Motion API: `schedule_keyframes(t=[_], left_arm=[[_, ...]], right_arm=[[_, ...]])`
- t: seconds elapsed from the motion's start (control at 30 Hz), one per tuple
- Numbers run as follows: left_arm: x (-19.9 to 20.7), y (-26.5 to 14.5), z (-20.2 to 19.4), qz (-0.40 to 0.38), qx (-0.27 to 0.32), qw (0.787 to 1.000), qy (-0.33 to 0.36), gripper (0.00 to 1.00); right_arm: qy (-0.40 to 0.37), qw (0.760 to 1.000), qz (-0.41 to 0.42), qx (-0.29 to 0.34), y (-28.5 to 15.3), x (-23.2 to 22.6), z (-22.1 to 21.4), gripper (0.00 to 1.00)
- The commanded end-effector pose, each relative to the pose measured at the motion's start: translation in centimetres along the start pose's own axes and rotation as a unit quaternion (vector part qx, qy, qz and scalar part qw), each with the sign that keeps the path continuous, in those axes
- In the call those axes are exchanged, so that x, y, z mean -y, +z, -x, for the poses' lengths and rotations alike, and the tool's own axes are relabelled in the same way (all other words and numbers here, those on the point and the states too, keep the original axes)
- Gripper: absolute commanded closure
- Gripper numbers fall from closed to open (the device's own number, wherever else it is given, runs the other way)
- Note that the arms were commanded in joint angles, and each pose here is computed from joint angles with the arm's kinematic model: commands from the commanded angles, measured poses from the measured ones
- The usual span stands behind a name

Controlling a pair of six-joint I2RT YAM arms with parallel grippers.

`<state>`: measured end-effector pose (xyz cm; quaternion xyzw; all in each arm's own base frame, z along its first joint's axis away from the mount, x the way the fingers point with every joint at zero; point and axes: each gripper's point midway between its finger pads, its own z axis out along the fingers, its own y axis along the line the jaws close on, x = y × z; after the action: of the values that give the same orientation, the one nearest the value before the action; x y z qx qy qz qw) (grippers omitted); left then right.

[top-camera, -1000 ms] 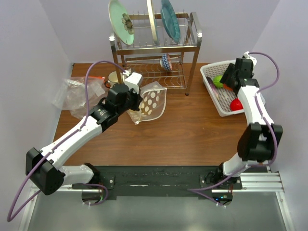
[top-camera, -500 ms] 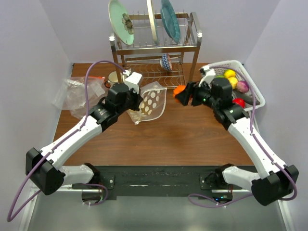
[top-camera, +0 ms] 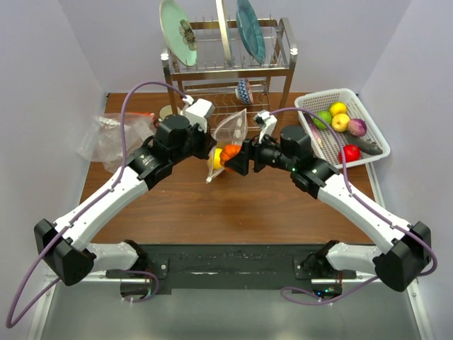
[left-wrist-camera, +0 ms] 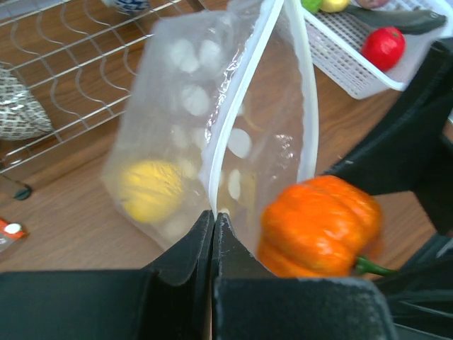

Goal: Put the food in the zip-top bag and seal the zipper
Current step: Place the fake vegetable in the zipper food storage bag.

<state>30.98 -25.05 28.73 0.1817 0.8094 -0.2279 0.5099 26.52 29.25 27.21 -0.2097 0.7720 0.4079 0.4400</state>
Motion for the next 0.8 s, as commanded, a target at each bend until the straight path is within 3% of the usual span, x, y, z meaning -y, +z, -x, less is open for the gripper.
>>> schedule_keyframes(t=[0.0,0.5,0.77], left_arm=[[3.0,-1.1,2.2,-0.048,0.018,0.999,-0.015,1.00],[6.5,-1.8,2.0,-0.104,0.010,0.994,-0.032,1.00],[9.1,-2.4,2.2,-0.172,0.002,0.982,-0.073,1.00]], right_arm=[[-0.025,0.999,-0.012,0.043,-0.1,-0.9,3.8,0.55],[-0.006,0.994,-0.109,-0.013,0.7,3.4,0.3,0.55],[0.005,0.986,-0.168,0.014,0.2,5.6,0.2,0.53]])
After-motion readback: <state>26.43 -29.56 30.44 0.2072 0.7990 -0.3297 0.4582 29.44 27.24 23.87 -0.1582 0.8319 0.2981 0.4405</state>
